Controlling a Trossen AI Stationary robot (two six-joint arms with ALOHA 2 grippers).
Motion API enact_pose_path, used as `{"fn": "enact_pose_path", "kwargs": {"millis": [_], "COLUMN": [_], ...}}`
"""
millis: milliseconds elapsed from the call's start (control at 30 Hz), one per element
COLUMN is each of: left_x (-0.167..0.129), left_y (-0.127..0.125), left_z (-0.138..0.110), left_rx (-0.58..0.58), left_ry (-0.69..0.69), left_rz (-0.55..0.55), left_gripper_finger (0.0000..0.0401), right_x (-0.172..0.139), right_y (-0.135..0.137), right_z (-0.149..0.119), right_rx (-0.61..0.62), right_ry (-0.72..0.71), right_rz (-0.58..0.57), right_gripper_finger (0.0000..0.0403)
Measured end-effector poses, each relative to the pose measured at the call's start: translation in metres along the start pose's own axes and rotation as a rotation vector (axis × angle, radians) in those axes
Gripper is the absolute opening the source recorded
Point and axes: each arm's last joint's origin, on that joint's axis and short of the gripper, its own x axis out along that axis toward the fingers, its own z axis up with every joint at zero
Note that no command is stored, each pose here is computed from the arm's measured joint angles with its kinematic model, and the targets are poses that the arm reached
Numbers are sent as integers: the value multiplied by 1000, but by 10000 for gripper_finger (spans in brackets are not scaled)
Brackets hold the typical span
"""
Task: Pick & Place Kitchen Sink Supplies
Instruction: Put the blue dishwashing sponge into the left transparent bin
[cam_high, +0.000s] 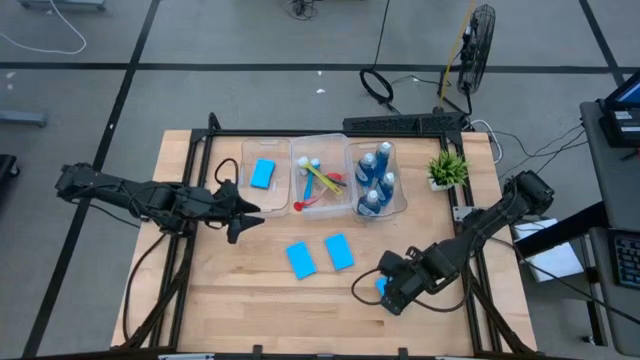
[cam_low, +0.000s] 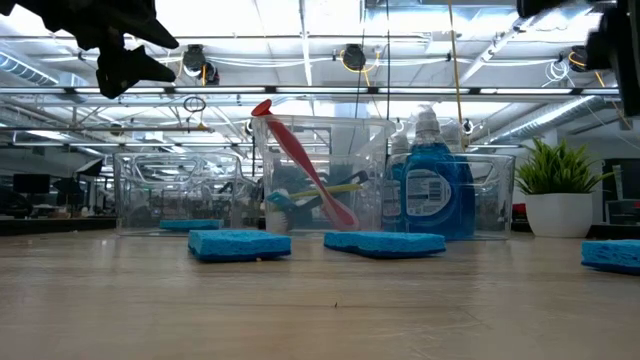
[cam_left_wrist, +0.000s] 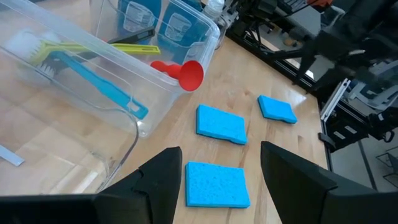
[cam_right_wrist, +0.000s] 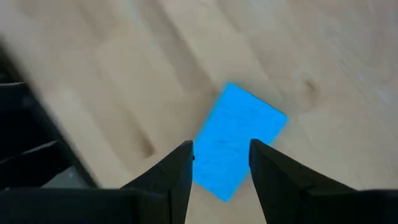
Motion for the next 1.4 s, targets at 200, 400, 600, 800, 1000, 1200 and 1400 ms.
{"fn": "enact_pose_path", "kwargs": {"millis": [200, 400, 600, 800, 1000, 1200, 1400], "left_x": [0, 0, 0, 0, 0, 0, 0], "left_y": [0, 0, 0, 0, 0, 0, 0], "left_z": [0, 0, 0, 0, 0, 0, 0], "left_rx": [1, 1, 0, -1, -2, -3, -3], "left_ry": [1, 1, 2, 0, -1, -2, -4], "left_rz": [1, 2, 2, 4, 5, 5, 6], "left_gripper_finger": [218, 218, 218, 218, 218, 218, 218], "right_x": [28, 57, 62, 62, 64, 83, 98], "right_y": [-17, -28, -36, -39, -40, -46, -51], "right_z": [-12, -21, -24, -24, -18, -16, -18], "right_rx": [181, 273, 315, 330, 335, 325, 321], "right_ry": [123, 202, 211, 199, 84, 77, 112], "right_rz": [-13, 86, 51, 20, 8, -2, -60], "right_gripper_finger": [136, 134, 134, 134, 134, 134, 134]}}
